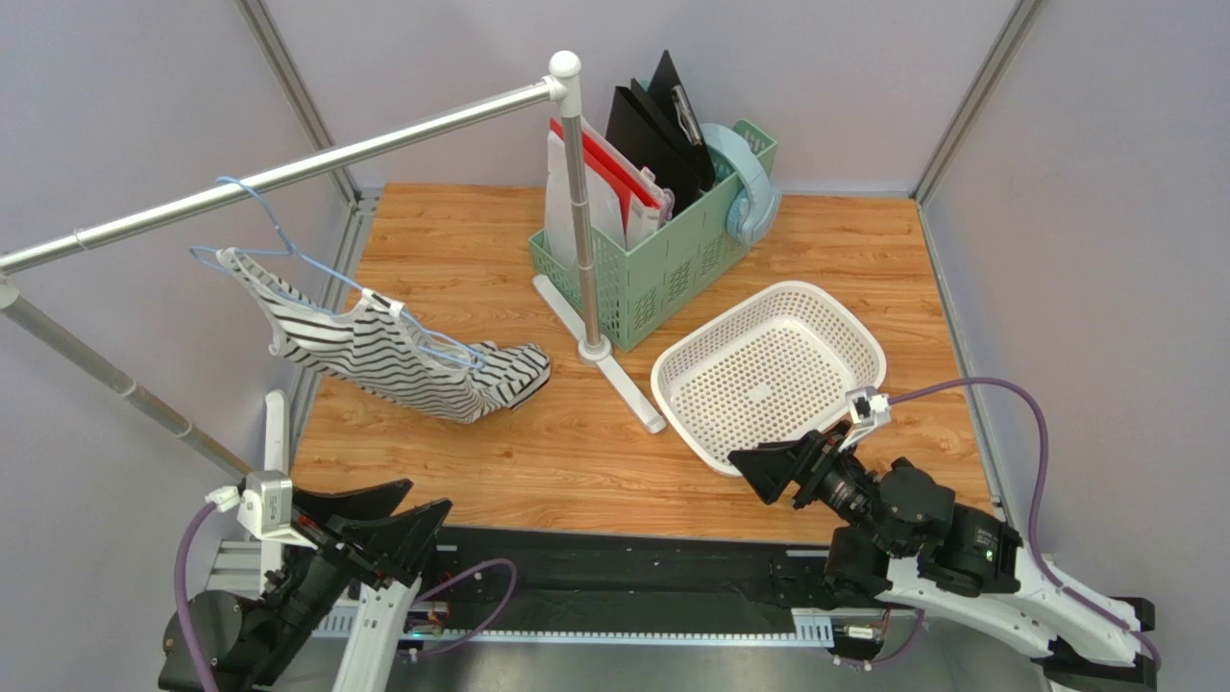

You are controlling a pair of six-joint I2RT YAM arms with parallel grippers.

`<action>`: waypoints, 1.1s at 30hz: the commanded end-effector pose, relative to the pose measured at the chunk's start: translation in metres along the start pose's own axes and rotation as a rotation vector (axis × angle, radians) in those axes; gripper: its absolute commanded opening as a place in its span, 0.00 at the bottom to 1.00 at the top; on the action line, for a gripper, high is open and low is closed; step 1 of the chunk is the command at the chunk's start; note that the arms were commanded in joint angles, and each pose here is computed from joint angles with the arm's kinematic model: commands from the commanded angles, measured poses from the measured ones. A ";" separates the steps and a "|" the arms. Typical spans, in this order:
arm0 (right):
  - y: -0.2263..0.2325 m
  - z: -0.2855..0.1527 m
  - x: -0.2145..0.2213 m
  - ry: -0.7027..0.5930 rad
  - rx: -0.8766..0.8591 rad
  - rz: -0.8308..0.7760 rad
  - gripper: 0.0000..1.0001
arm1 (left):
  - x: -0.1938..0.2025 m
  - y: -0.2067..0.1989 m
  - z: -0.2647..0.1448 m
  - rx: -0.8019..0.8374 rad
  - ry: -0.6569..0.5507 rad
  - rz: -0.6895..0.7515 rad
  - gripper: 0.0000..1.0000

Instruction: Remove the tank top from the hanger

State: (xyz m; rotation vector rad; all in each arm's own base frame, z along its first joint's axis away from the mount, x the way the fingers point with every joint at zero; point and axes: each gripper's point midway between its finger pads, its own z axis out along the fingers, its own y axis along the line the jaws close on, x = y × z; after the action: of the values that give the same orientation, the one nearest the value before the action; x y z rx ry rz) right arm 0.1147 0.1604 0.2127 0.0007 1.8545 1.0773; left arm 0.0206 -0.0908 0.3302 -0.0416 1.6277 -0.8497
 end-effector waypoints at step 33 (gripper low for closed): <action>0.061 0.032 0.025 0.234 -0.139 -0.228 0.80 | -0.138 0.036 0.034 -0.422 -0.257 0.022 0.81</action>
State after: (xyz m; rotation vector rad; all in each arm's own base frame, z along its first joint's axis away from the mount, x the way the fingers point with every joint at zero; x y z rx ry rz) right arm 0.1058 0.2129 0.1972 -0.3542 2.0117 0.9740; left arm 0.0771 -0.0297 0.4000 -0.3817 1.5661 -0.5425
